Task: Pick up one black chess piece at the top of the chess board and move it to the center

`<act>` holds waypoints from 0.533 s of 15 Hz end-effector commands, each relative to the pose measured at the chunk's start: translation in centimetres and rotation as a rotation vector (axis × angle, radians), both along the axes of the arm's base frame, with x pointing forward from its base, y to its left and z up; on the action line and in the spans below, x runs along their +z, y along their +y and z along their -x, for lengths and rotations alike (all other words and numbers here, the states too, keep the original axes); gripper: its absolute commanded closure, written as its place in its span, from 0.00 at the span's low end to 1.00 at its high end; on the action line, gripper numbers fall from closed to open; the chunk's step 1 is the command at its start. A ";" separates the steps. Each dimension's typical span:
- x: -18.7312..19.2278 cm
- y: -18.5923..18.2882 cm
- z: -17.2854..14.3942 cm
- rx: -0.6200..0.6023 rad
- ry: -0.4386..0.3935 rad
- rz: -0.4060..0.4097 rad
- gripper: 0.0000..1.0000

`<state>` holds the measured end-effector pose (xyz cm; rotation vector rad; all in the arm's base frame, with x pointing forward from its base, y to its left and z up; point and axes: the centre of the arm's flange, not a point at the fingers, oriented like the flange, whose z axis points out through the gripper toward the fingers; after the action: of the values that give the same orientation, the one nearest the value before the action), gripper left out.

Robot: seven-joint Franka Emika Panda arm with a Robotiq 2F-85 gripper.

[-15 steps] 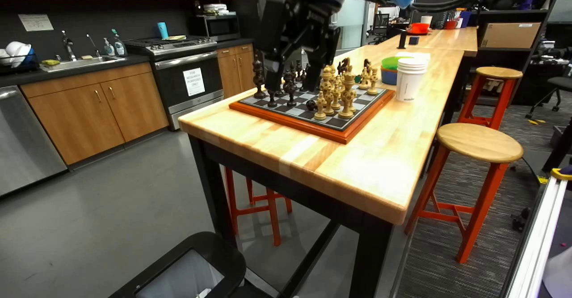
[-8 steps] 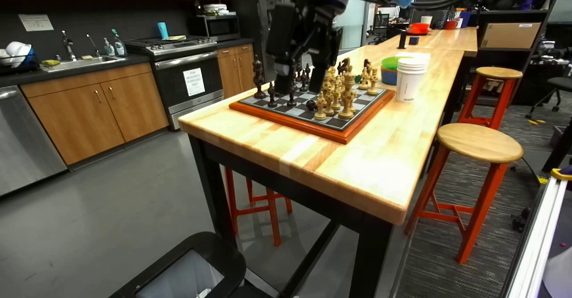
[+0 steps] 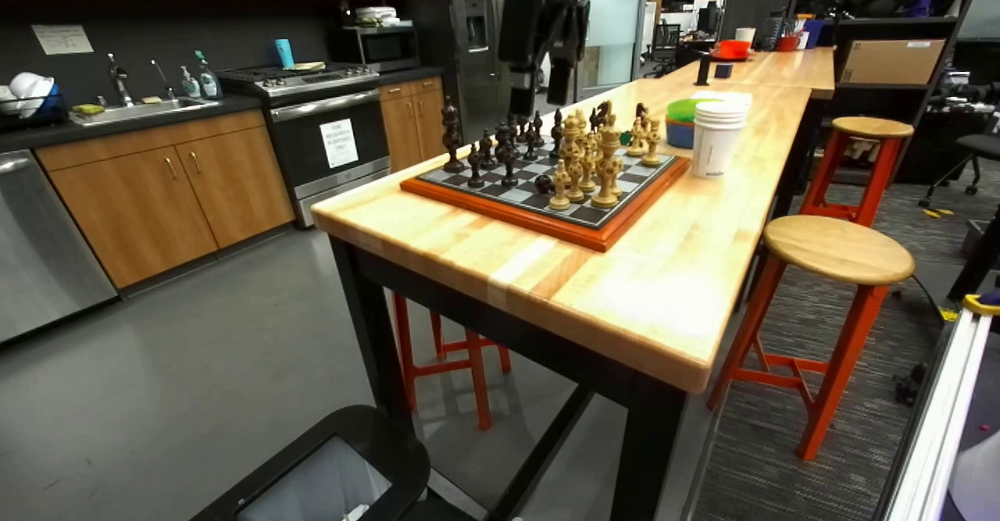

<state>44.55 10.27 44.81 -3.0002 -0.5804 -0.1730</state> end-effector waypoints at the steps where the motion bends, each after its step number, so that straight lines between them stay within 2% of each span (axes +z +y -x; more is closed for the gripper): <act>1: 1.9 -1.0 -4.8 0.012 -0.057 0.070 0.00; 2: 2.2 -1.2 -5.4 0.012 -0.065 0.092 0.00; 3: 1.5 -1.2 -2.9 0.005 -0.050 0.057 0.00; 8: 1.6 -1.4 -4.6 0.009 -0.055 0.074 0.00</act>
<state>49.16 8.92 46.41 -3.0728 -0.6190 -0.2400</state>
